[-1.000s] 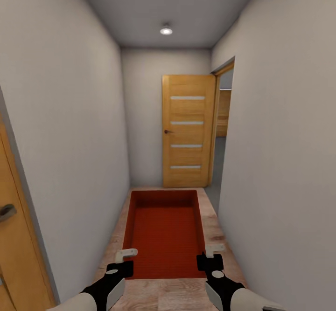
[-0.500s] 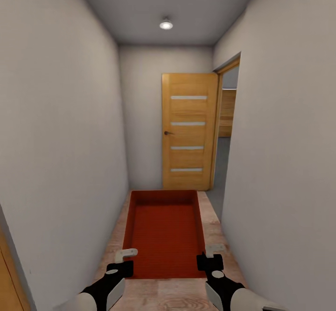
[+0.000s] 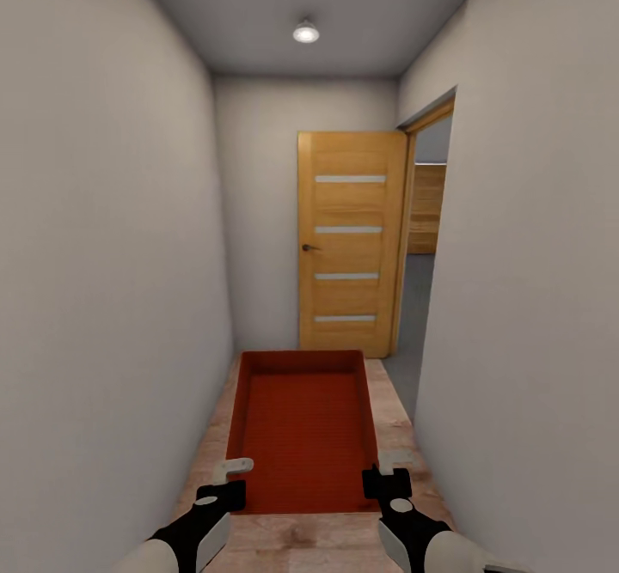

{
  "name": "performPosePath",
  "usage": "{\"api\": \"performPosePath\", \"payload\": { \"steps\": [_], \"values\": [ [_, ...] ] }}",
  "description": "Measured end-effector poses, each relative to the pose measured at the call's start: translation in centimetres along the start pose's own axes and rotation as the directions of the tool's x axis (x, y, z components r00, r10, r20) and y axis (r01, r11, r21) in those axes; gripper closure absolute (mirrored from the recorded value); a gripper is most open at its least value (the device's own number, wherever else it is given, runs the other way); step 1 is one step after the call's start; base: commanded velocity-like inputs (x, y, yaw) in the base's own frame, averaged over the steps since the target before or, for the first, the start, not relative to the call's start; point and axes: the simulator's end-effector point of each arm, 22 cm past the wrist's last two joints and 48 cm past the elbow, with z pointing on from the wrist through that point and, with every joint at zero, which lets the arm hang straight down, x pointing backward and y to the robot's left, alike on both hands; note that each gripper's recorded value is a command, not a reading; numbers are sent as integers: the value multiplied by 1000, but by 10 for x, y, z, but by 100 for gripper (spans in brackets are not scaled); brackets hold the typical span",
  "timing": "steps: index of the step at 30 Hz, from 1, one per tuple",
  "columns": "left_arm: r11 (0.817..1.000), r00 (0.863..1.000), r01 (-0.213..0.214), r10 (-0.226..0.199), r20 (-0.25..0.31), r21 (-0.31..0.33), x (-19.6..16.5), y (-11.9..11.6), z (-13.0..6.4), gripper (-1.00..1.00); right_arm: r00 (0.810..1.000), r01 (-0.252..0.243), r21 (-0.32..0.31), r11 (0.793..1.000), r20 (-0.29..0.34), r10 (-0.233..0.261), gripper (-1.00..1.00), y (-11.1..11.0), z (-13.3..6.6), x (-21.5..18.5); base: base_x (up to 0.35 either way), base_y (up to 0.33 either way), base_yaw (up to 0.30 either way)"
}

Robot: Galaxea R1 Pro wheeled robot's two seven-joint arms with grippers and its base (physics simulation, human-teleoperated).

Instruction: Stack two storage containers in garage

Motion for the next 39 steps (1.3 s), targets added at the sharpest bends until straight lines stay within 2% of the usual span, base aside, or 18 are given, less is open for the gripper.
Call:
{"api": "performPosePath", "payload": {
  "steps": [39],
  "values": [
    [1000, 1000, 0, 0, 0, 0, 0, 0, 0, 100, 1000, 0, 0, 1000, 0, 0, 100, 0, 0, 0, 324, 0, 0]
  ]
}}
